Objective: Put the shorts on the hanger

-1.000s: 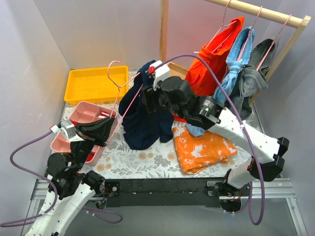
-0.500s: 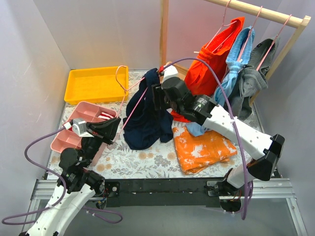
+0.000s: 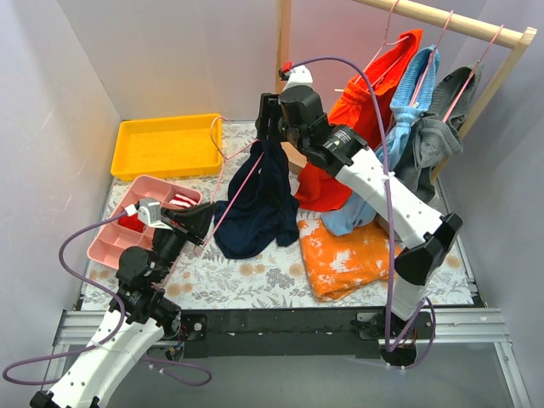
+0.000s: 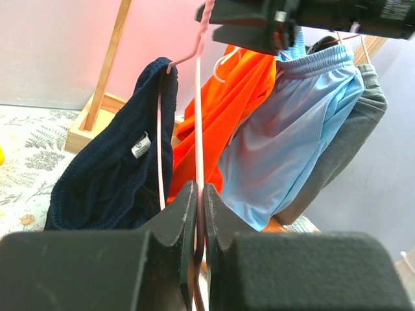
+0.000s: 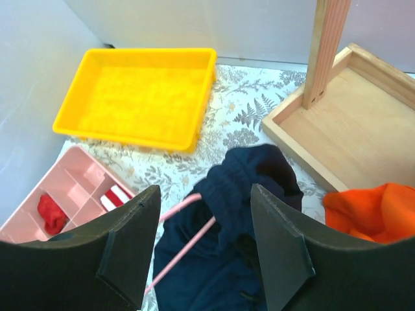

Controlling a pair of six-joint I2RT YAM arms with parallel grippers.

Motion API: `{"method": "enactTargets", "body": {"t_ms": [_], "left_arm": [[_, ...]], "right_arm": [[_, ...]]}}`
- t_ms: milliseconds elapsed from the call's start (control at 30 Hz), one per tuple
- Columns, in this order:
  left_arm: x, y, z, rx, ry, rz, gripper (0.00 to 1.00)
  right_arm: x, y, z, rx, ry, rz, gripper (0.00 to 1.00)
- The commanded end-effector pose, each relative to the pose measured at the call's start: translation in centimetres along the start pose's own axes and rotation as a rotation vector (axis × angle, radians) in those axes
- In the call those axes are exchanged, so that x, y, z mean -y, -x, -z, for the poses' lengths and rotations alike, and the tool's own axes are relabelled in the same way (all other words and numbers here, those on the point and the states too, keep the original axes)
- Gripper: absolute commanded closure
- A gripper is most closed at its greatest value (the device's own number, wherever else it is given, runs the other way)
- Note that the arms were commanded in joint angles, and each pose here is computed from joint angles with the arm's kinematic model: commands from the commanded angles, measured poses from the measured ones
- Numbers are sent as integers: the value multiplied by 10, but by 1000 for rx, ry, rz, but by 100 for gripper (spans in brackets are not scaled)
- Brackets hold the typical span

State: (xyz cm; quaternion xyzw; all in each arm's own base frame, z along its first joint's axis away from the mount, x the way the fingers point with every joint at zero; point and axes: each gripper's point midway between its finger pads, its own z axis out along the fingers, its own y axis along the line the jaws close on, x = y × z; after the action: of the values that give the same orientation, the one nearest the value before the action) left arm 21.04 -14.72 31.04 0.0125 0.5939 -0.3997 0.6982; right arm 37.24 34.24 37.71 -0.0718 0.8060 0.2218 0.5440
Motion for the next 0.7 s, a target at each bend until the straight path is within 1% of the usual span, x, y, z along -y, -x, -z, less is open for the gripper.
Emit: {"method": "enactTargets", "body": {"t_ms": [0, 33, 67, 100, 300, 433, 533, 667], "left_arm": [[11, 22, -2, 89, -43, 1, 100], [12, 23, -2, 89, -43, 1, 100], [12, 23, -2, 89, -44, 2, 100], [12, 23, -2, 88, -46, 0, 100], [14, 22, -2, 83, -55, -2, 100], [17, 22, -4, 75, -72, -19, 100], [16, 22, -7, 69, -68, -39, 100], [16, 22, -10, 65, -70, -68, 100]], "right_arm": [[4, 6, -23, 25, -73, -48, 34], [6, 7, -26, 24, -89, -57, 34], [10, -2, -37, 5, -118, -55, 34], [14, 2, -37, 4, -130, -62, 33], [22, -17, -54, -42, -165, -84, 32], [25, -31, -60, -97, -168, -93, 32], [26, -42, -65, -133, -152, -113, 37], [17, -59, -68, -198, -102, -120, 47]]}}
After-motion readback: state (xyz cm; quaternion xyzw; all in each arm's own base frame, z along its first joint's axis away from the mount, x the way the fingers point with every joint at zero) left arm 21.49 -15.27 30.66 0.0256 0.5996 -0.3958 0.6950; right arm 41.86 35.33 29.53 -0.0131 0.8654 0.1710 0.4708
